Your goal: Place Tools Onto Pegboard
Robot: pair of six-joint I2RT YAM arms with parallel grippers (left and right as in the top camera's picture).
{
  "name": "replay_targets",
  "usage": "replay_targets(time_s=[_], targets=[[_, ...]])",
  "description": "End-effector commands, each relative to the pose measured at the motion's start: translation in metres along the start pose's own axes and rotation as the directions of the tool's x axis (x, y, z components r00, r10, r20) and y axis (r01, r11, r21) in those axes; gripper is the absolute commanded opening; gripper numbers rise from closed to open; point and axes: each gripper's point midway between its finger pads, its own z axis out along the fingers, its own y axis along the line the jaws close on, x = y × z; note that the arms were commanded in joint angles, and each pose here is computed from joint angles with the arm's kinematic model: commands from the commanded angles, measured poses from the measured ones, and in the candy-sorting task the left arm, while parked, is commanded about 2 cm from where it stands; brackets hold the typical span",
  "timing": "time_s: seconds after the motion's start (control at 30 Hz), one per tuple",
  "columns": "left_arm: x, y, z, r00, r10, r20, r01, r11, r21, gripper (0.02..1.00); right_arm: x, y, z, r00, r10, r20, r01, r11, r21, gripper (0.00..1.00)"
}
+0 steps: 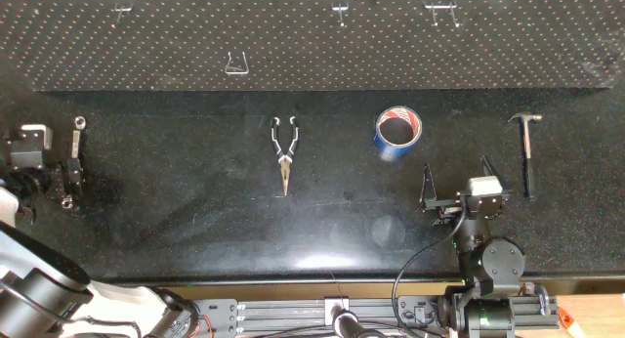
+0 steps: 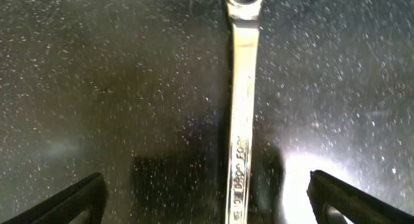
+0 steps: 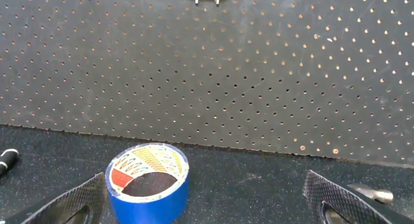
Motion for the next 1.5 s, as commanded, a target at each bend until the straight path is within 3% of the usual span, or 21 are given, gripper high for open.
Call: replay_targets(time_s=[0.03,0.27,0.53,0.67,0.73,0.77,1.17,1.5], targets=[[-0.003,0.006,0.004,0.996,-0.093,0.007,0.093,0.996,-0.01,0.996,0.001,0.005,0.0,1.0,-0.011,0.003,0.011,1.0,-0.022,0.98],[0.002,0.004,0.012,0.994,-0.111,-0.014,0.111,0.994,0.0,0.963,0.001,0.005,0.0,1.0,-0.011,0.003,0.011,1.0,-0.022,0.98],[0.007,-0.014,0.027,0.997,0.003,-0.08,-0.001,1.0,0.025,0.917,0.001,0.005,0.0,1.0,-0.011,0.003,0.011,1.0,-0.022,0.982],[0.012,-0.011,0.029,0.995,0.0,-0.104,0.001,1.0,0.014,0.733,0.001,0.005,0.0,1.0,-0.011,0.002,0.011,1.0,-0.022,0.982],[0.013,-0.008,0.029,0.994,0.001,-0.11,-0.001,1.0,-0.001,0.498,0.001,0.005,0.0,1.0,-0.011,0.003,0.011,1.0,-0.022,0.98],[0.013,-0.009,0.029,0.994,0.0,-0.11,0.0,1.0,0.0,0.432,0.001,0.005,0.0,1.0,-0.011,0.003,0.011,1.0,-0.022,0.98],[0.015,-0.009,0.029,0.984,-0.137,-0.115,0.135,0.991,-0.017,0.134,0.001,0.005,0.0,1.0,-0.011,0.002,0.011,1.0,-0.022,0.98],[0.016,-0.01,0.029,0.983,-0.139,-0.122,0.139,0.99,-0.011,0.064,0.001,0.005,0.0,1.0,-0.011,0.003,0.011,1.0,-0.022,0.98]])
